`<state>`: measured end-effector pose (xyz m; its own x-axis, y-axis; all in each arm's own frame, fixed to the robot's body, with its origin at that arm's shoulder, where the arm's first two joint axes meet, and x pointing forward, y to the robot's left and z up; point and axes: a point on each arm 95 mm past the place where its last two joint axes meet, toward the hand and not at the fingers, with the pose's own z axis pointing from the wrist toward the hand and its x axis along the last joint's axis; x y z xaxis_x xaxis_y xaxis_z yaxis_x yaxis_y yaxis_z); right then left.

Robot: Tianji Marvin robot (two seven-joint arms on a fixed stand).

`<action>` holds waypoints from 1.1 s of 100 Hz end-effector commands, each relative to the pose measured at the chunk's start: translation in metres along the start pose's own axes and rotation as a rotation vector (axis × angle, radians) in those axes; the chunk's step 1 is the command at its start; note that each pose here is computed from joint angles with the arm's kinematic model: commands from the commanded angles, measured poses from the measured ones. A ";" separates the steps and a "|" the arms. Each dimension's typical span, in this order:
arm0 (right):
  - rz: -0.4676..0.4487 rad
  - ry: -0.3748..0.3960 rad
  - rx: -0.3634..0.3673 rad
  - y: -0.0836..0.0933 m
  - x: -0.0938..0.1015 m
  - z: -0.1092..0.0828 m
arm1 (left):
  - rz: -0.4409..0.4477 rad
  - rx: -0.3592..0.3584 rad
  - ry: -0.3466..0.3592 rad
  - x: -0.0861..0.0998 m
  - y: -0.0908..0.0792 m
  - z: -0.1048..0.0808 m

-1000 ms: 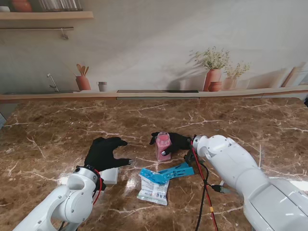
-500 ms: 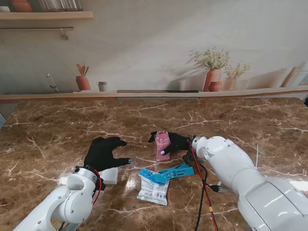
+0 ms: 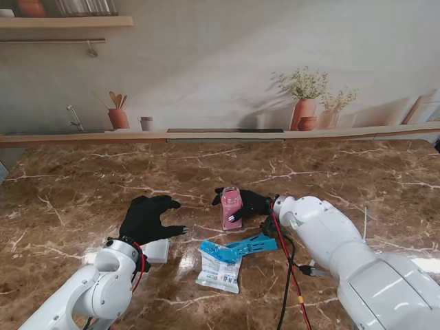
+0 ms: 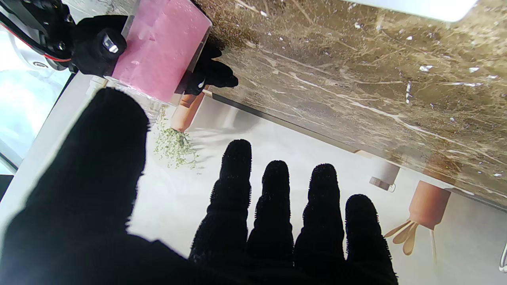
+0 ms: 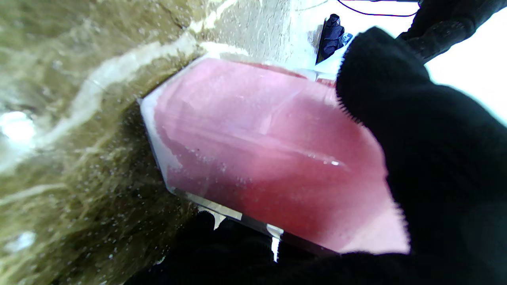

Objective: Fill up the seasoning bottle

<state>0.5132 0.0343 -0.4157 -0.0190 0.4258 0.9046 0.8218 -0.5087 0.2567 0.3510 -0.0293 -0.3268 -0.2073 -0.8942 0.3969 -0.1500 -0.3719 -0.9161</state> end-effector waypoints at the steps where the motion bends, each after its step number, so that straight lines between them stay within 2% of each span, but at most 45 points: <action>1: 0.072 -0.113 0.079 -0.042 -0.044 -0.009 | 0.000 -0.005 -0.003 0.000 0.002 -0.002; 25: 0.090 -0.117 0.055 -0.040 -0.045 -0.008 | 0.003 -0.004 -0.007 0.000 0.001 -0.002; 56: 0.063 -0.086 -0.008 -0.021 -0.029 -0.011 | -0.002 0.009 -0.006 0.001 0.000 -0.001; 86: 0.012 -0.048 -0.121 0.005 0.004 -0.038 | -0.004 0.029 -0.001 0.002 -0.004 0.002; 110: -0.015 0.002 -0.247 0.010 0.027 -0.059 | -0.012 0.044 0.004 0.004 -0.005 0.004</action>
<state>0.4905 -0.0021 -0.3705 -0.0327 0.4482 0.8933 0.6646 -0.6578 0.3544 0.3557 -0.0295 -0.3194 -0.2081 -0.8923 0.4006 -0.1088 -0.3859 -0.9161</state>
